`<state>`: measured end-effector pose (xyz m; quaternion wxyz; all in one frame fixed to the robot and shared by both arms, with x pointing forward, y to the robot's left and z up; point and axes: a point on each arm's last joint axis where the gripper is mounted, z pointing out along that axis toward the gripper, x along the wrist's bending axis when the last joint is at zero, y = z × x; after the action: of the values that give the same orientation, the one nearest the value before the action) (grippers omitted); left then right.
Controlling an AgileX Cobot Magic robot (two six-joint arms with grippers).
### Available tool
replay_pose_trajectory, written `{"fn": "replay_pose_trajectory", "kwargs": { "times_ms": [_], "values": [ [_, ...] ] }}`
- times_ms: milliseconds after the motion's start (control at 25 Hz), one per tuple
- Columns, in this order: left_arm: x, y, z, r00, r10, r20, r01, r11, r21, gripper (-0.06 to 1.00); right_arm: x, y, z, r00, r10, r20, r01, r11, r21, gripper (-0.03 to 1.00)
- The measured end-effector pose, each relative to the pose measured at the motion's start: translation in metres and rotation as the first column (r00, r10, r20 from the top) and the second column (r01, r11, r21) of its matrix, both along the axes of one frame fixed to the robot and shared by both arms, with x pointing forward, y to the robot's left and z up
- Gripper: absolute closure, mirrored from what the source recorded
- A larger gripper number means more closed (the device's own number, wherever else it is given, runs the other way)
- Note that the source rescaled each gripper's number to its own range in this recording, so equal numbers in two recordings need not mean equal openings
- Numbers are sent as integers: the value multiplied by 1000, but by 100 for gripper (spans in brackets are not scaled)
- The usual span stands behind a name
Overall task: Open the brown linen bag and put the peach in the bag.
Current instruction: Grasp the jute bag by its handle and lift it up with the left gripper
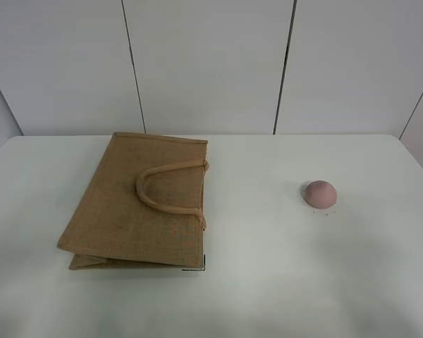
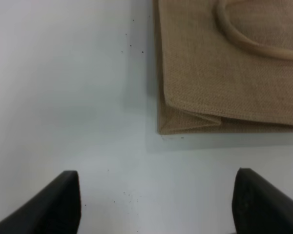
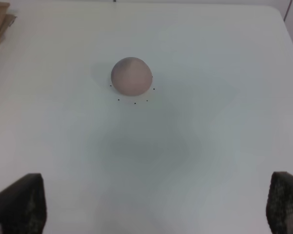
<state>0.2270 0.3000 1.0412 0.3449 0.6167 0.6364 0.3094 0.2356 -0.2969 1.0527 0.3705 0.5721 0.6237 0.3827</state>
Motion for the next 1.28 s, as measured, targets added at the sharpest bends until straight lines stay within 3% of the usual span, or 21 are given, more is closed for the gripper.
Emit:
{"fn": "replay_pose_trajectory", "kwargs": {
  "times_ms": [440, 640, 840, 1000, 1280],
  "values": [
    [0, 0, 5, 1000, -4, 5, 4, 1000, 5, -1, 0, 0, 0, 1000, 0, 0, 0, 1000, 0, -3],
    [23, -2, 25, 994, -8, -108, 7, 1000, -12, -1, 0, 0, 0, 1000, 0, 0, 0, 1000, 0, -3],
    [76, -3, 51, 966, -9, -257, 5, 1000, -16, -1, 0, 0, 0, 1000, 0, 0, 0, 1000, 1, -3],
    [143, -4, 64, 938, -6, -347, 1, 1000, -16, -1, 0, 0, 0, 1000, 0, 0, 0, 1000, 1, -3],
    [266, -6, 51, 861, -33, -508, 43, 999, 9, -1, 0, 0, 0, 1000, 0, 0, 0, 1000, 1, -3]
  ]
}}
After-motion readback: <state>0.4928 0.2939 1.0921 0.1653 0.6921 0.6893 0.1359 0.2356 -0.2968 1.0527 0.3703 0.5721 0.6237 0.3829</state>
